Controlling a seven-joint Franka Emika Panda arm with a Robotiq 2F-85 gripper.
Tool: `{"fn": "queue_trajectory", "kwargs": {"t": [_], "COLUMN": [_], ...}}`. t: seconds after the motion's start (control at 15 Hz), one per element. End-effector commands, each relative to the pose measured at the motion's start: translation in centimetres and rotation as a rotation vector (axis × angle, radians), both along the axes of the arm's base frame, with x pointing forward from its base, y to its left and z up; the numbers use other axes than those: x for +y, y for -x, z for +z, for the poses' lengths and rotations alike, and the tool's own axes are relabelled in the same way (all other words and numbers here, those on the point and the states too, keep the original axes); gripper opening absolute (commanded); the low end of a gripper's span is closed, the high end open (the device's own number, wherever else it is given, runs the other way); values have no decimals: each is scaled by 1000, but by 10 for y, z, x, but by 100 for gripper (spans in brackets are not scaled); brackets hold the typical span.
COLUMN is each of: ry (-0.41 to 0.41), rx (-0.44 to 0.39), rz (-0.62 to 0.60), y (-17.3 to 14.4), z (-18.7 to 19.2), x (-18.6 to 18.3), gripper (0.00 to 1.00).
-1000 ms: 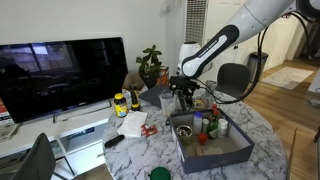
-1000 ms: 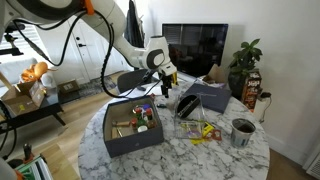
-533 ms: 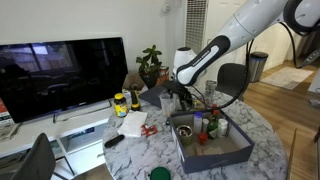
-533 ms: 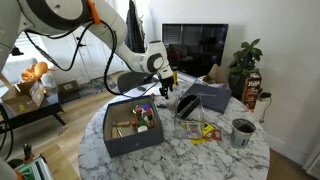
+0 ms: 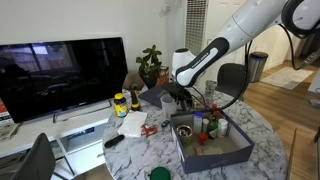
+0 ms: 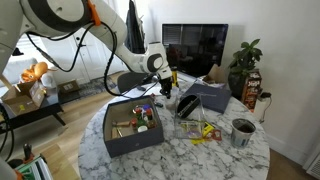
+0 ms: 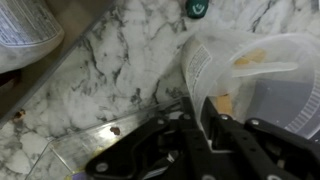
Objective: Put the cup inside the container
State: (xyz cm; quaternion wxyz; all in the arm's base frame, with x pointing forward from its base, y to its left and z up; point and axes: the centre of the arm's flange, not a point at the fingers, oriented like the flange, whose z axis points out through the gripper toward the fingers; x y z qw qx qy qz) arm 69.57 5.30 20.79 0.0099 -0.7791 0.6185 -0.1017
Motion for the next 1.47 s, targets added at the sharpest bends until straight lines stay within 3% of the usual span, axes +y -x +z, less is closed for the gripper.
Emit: {"fn": "queue_trajectory", "kwargs": {"t": [0.0,0.2,0.4,0.6,0.73,0.87,1.07,1.27,1.4], "ry": [31,-40,-87,-80,-20,32,122,82,49], "rx": [16,-54,-192,-363,-404,-379,-255,-57,30], "rz": [50,126,187,66,-42,-146,-245,-192,-117], "y": [-6,-5,3,8,16,30,70,110,131], "z": [10,54,125,191,216,230,217,192,180], "x": [18,41,45,0,-50,-108,-194,-231,-235], "gripper": [0,1,1,1,1,1,1,1,1]}}
